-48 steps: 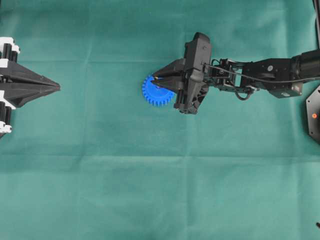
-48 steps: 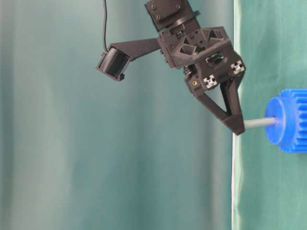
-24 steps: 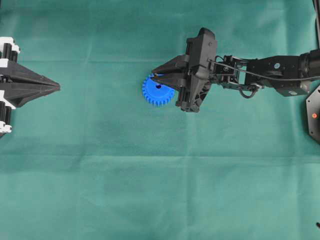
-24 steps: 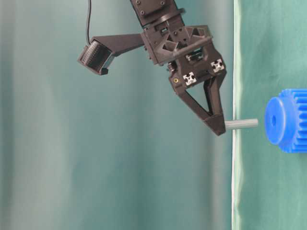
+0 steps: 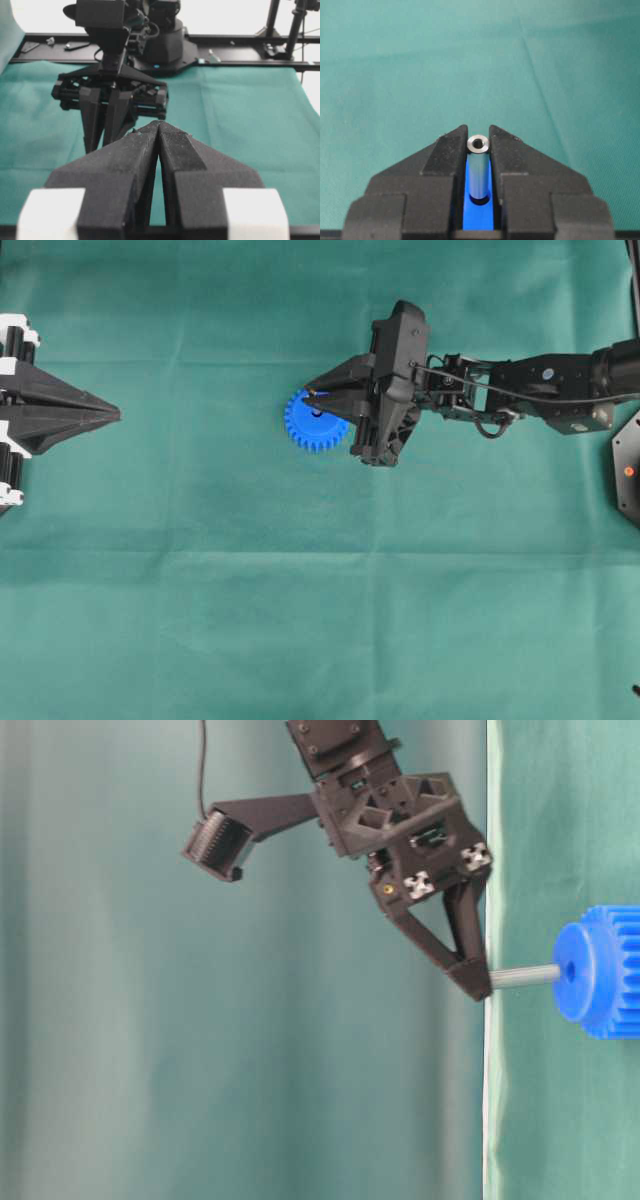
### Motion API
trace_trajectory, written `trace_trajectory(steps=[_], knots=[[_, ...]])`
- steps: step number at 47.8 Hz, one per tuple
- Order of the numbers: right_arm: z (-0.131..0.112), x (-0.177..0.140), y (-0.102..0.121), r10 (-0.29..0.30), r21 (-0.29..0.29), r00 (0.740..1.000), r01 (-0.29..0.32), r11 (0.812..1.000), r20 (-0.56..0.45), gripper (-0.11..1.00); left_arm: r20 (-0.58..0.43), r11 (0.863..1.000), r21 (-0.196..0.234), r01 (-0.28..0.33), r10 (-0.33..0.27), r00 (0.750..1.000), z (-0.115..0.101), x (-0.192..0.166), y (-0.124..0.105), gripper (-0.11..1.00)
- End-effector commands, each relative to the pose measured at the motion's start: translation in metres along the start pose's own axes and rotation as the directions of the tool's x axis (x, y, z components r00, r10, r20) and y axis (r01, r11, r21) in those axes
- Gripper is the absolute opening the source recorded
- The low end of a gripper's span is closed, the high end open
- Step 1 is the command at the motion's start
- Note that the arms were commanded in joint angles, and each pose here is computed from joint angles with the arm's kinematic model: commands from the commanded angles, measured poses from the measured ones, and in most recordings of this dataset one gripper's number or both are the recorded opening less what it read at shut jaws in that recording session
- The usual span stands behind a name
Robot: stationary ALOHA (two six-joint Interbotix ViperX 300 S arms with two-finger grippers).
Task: Insert the shaft placed at a random location into the center hole of the medium gear at another random location.
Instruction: 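Lower the right gripper to push the shaft into the gear hole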
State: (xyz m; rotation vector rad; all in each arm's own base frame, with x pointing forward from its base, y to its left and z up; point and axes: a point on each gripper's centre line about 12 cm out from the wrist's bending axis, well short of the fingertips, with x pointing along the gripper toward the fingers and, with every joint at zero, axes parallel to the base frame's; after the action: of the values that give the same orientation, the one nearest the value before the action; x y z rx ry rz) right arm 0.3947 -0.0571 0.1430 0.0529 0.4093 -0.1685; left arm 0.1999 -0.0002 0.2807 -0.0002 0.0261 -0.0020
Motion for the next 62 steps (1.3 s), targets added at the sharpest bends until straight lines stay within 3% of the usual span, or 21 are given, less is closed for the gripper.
trace_trajectory(steps=[1,31,62], knots=[[0.007,0.001,0.000,-0.001,-0.011,1.000,0.002,1.000,0.024,0.13,0.018,1.000,0.003,-0.001,0.001,1.000,0.007,0.002,0.000,0.00],[-0.025,0.017,0.001,-0.005,0.003,0.999,0.005,1.000,-0.045,0.13,0.020,1.000,0.005,-0.001,0.001,1.000,0.008,0.002,0.000,0.00],[-0.026,0.015,0.001,-0.003,0.001,0.998,0.003,1.000,-0.065,0.14,0.020,1.000,0.005,-0.001,0.001,1.000,0.008,0.002,0.000,0.00]])
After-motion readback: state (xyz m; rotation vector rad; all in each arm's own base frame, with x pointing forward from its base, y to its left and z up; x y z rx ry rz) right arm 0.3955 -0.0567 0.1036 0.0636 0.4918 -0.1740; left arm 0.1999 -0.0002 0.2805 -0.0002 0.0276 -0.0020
